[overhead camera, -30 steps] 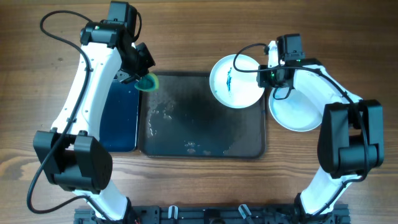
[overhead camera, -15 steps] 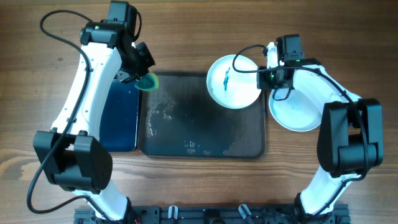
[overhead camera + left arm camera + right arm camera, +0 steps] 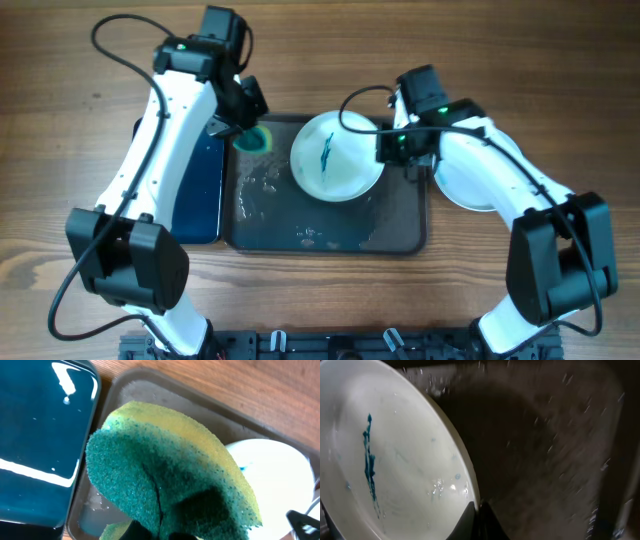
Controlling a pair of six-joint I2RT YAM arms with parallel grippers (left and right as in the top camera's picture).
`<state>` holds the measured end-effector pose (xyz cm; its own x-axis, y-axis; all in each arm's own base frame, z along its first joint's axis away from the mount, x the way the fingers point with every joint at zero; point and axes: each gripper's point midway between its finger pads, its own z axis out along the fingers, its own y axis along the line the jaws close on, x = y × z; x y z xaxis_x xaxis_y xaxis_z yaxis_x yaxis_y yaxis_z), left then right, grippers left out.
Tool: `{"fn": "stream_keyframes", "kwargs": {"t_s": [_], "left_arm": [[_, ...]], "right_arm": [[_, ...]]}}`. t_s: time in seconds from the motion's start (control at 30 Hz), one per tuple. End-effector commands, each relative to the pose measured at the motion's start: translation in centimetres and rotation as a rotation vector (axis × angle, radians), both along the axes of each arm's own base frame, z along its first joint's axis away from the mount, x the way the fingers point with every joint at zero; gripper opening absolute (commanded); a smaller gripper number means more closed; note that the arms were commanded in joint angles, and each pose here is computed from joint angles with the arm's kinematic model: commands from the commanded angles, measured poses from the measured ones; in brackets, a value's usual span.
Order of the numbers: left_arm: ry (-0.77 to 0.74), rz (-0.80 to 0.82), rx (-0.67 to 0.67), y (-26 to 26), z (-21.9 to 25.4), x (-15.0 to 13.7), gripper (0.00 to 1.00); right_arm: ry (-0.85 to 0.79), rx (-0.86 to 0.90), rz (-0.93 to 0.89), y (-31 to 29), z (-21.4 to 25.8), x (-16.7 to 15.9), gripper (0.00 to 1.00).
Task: Clean dirty plates on tray and stack at the side
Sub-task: 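Grasp the last plate rim with the right gripper and drag it to tray center, then scrub the third plate with the sponge while the right gripper holds it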
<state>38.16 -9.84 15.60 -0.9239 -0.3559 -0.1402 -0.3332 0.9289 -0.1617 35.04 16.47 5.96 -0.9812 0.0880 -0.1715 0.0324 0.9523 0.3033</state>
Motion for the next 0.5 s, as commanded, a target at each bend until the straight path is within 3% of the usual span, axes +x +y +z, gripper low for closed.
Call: {"fn": "stream_keyframes", "kwargs": {"t_s": [0.0, 0.23, 0.47], "left_arm": [[0.011, -0.026, 0.038, -0.8, -0.4, -0.6, 0.04], [0.055, -0.068, 0.051, -2.2, -2.3, -0.7, 0.04], [0.104, -0.252, 0.004, -4.8, -4.6, -1.1, 0.04]], "right_arm": [[0.091, -0.017, -0.177, 0.1, -1.7, -1.8, 0.04], [0.046, 0.05, 0.025, 1.9, -2.3, -2.0, 0.04], [0.077, 0.169, 0.225, 4.5, -4.0, -3.0, 0.05]]}}
